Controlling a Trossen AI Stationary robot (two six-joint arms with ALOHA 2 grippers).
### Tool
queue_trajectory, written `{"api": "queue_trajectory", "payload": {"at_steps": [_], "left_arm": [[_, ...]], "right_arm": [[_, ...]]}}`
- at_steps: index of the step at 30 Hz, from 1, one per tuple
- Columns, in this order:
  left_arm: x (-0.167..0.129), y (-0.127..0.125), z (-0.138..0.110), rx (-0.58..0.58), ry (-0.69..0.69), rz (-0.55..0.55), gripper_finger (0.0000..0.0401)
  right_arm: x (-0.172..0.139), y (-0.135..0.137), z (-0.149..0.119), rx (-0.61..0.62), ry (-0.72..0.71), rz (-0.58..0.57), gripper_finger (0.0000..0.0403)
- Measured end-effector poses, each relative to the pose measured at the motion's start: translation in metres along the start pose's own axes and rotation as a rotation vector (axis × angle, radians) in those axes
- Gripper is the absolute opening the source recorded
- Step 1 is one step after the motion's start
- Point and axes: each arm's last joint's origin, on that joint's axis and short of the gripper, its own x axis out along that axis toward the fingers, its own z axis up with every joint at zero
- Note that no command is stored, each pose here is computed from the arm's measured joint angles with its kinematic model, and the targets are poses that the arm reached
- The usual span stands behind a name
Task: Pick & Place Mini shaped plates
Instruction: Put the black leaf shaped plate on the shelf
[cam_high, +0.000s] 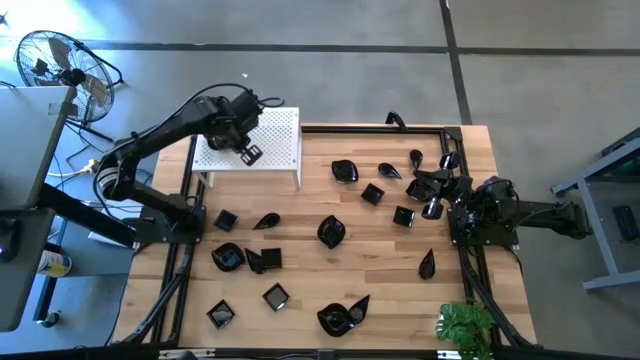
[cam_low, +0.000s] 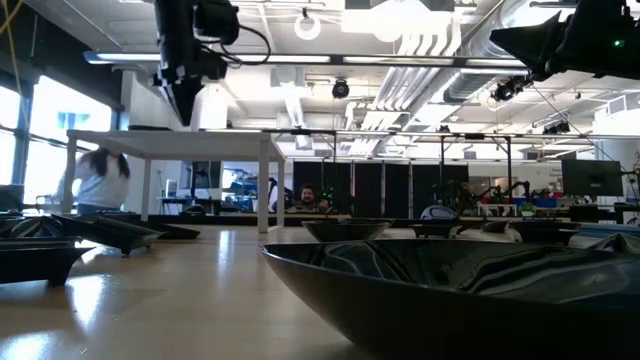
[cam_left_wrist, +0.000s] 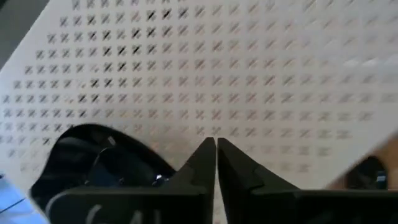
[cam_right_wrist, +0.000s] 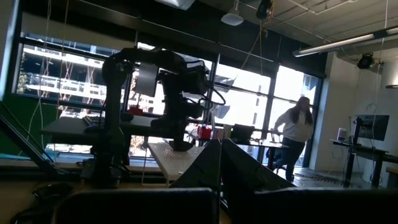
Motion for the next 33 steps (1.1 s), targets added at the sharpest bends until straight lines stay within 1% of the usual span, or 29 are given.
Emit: {"api": "queue_trajectory", "payload": {"at_steps": [3, 16, 18, 20, 24, 28, 33], "left_arm": [[0.001, 0.001, -0.002, 0.009, 0.027, 0.045, 0.0003], [0.001, 0.002, -0.01, 0.086, 0.111, 0.062, 0.0001], [0.001, 0.002, -0.009, 0.086, 0.105, 0.072, 0.0], [0.001, 0.003, -0.006, 0.078, 0.071, 0.094, 0.0], [0.001, 0.002, 0.001, 0.064, 0.003, 0.088, 0.0], [0.001, 0.002, -0.001, 0.106, 0.022, 0.086, 0.0], [0.001, 0.003, -0.007, 0.101, 0.079, 0.092, 0.0]], "right_arm": [[0.0, 0.0, 0.0, 0.0, 0.0, 0.0, 0.0], [0.0, 0.0, 0.0, 0.0, 0.0, 0.0, 0.0], [0.0, 0.0, 0.0, 0.0, 0.0, 0.0, 0.0], [0.0, 0.0, 0.0, 0.0, 0.0, 0.0, 0.0], [0.0, 0.0, 0.0, 0.001, 0.0, 0.0, 0.0], [0.0, 0.0, 0.0, 0.01, 0.0, 0.0, 0.0], [0.0, 0.0, 0.0, 0.01, 0.0, 0.0, 0.0]]}}
